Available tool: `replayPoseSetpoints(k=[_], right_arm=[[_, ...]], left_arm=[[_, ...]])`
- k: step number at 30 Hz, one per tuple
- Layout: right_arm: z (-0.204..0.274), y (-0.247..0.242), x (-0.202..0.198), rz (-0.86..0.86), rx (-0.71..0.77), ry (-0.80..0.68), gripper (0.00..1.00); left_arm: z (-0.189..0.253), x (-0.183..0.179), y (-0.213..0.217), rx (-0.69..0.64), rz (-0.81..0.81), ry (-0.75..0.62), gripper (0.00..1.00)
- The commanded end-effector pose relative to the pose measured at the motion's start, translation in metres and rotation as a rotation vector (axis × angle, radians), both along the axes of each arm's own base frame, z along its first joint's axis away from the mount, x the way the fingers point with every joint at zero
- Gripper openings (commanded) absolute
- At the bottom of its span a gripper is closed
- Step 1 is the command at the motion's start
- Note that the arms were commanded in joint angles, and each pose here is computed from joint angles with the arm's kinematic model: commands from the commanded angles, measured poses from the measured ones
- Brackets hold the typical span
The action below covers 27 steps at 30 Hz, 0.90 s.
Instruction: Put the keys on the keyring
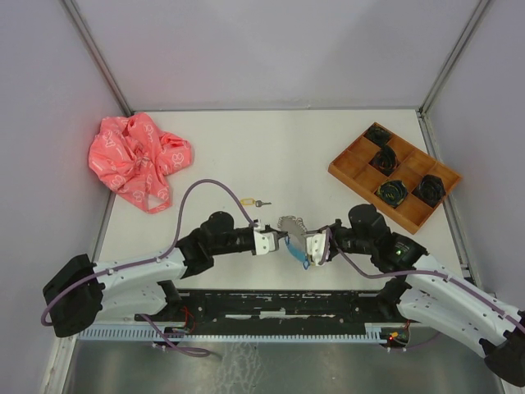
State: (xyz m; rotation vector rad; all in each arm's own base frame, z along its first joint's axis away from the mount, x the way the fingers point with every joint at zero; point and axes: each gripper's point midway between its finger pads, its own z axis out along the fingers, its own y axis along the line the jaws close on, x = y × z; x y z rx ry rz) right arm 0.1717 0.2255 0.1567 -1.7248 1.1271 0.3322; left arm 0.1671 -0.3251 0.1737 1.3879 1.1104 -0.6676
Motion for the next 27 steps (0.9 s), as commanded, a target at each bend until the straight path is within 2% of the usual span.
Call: replayPoseSetpoints(k=[1, 27], right_arm=[[0.039, 0.011, 0.011, -0.004, 0.091, -0.088, 0.01], [0.036, 0.015, 0.003, 0.019, 0.113, -0.043, 0.01]], left_arm=[[0.029, 0.001, -0.015, -0.043, -0.014, -0.114, 0.03], [0.029, -0.005, -0.028, -0.056, -0.028, -0.135, 0.03]])
